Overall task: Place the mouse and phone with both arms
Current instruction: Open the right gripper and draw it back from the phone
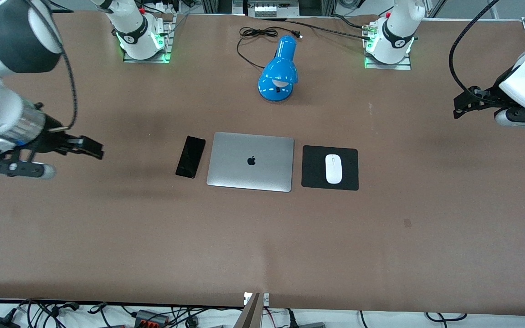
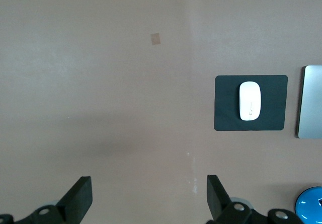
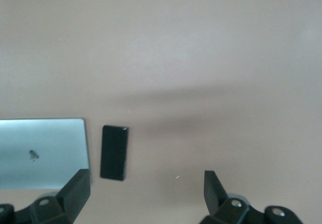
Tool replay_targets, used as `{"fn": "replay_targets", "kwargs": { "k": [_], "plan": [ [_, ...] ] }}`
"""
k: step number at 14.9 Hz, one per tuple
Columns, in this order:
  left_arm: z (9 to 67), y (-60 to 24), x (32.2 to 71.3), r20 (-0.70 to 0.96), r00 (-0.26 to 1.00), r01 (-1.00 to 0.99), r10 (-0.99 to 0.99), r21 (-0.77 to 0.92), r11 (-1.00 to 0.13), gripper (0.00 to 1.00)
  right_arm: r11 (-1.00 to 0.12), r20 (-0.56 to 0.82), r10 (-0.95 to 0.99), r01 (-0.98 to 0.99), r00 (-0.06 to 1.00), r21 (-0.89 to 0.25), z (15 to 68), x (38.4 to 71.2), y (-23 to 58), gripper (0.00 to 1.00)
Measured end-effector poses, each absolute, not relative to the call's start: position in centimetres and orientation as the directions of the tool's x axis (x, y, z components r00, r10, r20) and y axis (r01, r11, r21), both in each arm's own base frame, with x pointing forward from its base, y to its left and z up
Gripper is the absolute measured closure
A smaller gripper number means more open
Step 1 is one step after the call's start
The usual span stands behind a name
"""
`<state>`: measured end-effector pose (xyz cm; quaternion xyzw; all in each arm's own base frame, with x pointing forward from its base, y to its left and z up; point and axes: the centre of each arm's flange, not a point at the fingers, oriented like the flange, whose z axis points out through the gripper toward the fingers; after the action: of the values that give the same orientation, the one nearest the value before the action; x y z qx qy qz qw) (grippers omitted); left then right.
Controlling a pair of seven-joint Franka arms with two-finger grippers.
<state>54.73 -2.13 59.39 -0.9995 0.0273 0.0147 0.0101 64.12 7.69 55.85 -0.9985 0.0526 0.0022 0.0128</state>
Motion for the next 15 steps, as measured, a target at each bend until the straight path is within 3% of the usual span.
{"fn": "replay_targets", "kwargs": {
  "k": [7,15],
  "plan": [
    [59.1,-2.2,54.9,-0.035,0.998,-0.058,-0.058,-0.02,-0.998,0.0,-0.998,0.047,-0.034,-0.036,0.998,0.044,58.4,64.2,-3.7,0.0],
    [59.1,-2.2,54.9,-0.036,0.998,-0.058,-0.058,-0.02,-0.998,0.0,-0.999,0.075,-0.027,-0.03,0.997,0.042,58.0,61.0,-4.0,0.0]
  ]
}}
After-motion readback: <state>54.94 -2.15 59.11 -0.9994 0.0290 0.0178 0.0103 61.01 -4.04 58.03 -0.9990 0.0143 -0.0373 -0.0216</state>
